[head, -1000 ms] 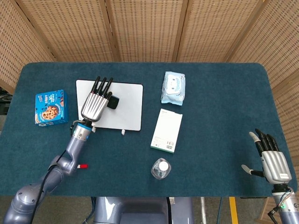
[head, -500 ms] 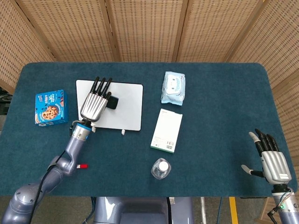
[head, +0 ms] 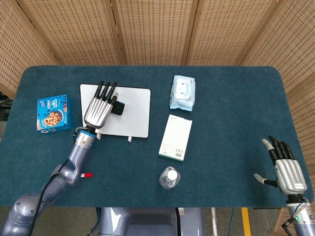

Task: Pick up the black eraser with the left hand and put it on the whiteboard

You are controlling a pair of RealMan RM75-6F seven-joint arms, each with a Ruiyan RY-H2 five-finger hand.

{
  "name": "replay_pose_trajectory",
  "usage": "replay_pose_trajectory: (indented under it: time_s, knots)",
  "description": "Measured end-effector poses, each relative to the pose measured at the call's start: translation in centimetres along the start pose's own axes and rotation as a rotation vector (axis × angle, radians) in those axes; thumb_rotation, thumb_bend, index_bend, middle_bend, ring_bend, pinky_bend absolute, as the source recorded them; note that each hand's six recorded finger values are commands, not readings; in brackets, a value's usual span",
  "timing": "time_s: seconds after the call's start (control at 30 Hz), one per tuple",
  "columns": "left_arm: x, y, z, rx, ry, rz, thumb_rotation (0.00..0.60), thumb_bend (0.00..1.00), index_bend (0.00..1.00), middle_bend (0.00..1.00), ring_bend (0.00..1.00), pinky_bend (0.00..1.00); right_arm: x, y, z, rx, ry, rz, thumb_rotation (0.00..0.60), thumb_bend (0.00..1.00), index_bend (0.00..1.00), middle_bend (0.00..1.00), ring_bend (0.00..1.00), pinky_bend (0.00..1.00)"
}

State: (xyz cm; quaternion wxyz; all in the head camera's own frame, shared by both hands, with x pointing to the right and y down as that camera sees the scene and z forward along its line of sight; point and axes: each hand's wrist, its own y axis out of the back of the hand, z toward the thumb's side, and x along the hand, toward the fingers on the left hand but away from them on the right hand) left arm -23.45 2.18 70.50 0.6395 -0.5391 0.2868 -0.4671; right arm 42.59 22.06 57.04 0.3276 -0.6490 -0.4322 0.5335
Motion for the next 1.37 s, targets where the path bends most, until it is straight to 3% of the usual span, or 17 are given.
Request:
replay_pose_trajectory:
  time_s: [0.27,0.5,0.73,0.9,1.13,1.23,1.37]
  knots:
    - [-0.6,0.5,-0.3,-0.038,-0.001,0.021,0.6,0.01,0.09,0.0,0.0,0.0,0.0,0.0,0.0,0.0,0.002,-0.005,0.6,0.05,0.03,0.0,0.0,0.0]
    - [-2.1,1.9,-1.3,-0.139,0.012,0.062,0.6,0.0,0.0,0.0,0.0,0.0,0.1,0.2,0.1,0.001,0.009,-0.011,0.6,0.05,0.03,0.0,0.0,0.0]
    - [-6.1,4.2,-3.6,-0.278,0.049,0.073,0.598,0.0,0.0,0.0,0.0,0.0,0.3,0.2,0.3,0.015,0.014,-0.015,0.6,0.05,0.03,0.0,0.0,0.0]
    - [-10.8,5.6,-5.8,-0.349,0.105,0.024,0.59,0.0,0.0,0.0,0.0,0.0,0.5,0.2,0.6,0.034,0.024,-0.017,0.6,0.05,0.03,0.0,0.0,0.0]
    - [-20.7,6.1,-9.5,-0.321,0.213,-0.145,0.591,0.0,0.0,0.0,0.0,0.0,0.9,0.0,1.5,0.068,0.058,-0.014,0.6,0.03,0.02,0.0,0.0,0.0]
    - [-23.2,6.3,-10.0,-0.313,0.235,-0.202,0.591,0.0,0.0,0.0,0.0,0.0,1.1,-0.2,1.7,0.083,0.064,-0.007,0.6,0.03,0.01,0.0,0.0,0.0]
    - [-24.7,6.4,-10.5,-0.313,0.256,-0.229,0.591,0.0,0.0,0.0,0.0,0.0,1.1,-0.4,1.8,0.097,0.061,0.005,0.6,0.03,0.01,0.0,0.0,0.0]
